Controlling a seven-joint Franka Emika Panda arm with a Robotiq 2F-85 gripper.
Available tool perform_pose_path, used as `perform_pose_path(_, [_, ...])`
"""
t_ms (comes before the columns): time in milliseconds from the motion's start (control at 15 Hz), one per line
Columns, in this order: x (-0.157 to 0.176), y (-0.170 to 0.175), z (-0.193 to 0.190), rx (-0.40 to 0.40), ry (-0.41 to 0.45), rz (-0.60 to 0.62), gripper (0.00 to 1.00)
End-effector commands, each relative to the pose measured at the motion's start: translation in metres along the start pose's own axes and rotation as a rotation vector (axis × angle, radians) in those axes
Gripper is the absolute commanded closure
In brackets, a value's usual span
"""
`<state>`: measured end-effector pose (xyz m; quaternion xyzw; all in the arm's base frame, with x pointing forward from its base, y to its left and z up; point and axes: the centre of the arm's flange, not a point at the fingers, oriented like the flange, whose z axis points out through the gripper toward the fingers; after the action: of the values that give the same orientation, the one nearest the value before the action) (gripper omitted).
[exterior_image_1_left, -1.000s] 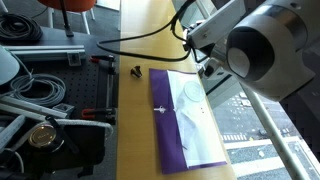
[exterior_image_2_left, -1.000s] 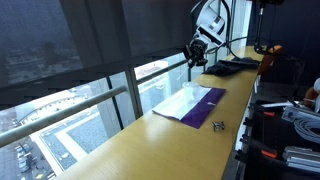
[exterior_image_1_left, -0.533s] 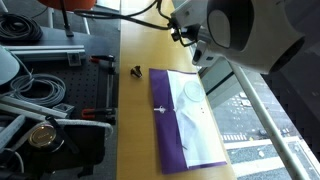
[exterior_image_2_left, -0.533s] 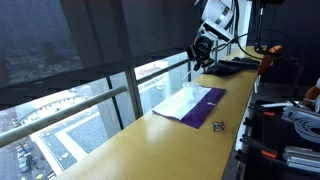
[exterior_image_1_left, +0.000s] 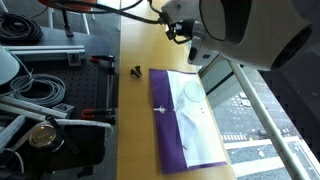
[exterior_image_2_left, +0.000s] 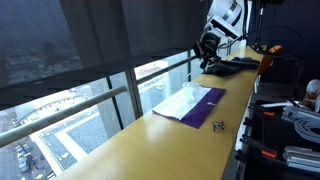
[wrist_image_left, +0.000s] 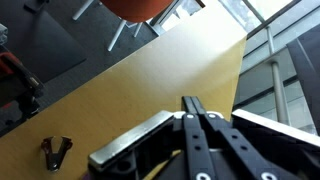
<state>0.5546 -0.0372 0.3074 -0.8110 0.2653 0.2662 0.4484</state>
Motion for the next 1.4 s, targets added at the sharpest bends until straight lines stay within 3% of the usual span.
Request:
perform_pose_path(0, [0.019,0.016,-0.012,0.006,0.011,0.009,1.0])
perform_pose_path(800, [0.065,0.038,-0.022,0.032,0.002,0.047,1.0])
perform_pose_path(1333, [0.074,0.036,-0.022,0.034,-0.02,0.042,1.0])
